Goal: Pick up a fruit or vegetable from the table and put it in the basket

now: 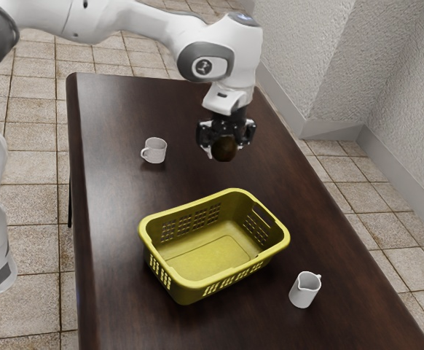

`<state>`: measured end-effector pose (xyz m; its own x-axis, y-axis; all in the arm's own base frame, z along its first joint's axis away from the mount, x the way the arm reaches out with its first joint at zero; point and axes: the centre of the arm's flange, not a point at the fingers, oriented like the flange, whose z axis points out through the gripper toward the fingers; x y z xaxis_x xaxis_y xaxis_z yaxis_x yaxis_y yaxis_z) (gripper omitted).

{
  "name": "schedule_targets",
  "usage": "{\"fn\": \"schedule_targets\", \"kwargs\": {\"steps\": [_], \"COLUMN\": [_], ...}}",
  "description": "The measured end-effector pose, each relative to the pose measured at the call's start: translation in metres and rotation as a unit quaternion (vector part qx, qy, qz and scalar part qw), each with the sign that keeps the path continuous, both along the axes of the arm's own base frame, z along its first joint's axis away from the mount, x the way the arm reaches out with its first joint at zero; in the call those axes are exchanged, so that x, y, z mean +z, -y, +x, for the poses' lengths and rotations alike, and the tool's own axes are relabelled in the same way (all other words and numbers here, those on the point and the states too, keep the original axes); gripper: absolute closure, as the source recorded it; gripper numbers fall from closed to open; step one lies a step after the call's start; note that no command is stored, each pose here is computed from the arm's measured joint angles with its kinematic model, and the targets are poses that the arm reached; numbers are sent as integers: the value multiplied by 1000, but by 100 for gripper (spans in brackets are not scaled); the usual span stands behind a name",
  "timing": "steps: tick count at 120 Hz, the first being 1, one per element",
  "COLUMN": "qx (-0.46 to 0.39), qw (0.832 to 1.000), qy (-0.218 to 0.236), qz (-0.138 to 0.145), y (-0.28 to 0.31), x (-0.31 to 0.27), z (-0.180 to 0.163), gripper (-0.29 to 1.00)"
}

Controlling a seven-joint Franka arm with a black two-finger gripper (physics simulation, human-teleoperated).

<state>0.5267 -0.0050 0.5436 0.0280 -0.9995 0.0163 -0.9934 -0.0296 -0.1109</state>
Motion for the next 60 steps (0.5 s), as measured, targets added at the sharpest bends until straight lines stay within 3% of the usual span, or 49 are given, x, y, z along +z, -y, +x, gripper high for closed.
{"fn": "schedule_targets", "kwargs": {"steps": [28, 60], "qx": [-145, -184], "qw": [989, 983], "qy": [12, -8], "qz": [14, -1], "y": [196, 277], "x": [25, 5], "z": [-24, -18], "gripper": [45, 48]}}
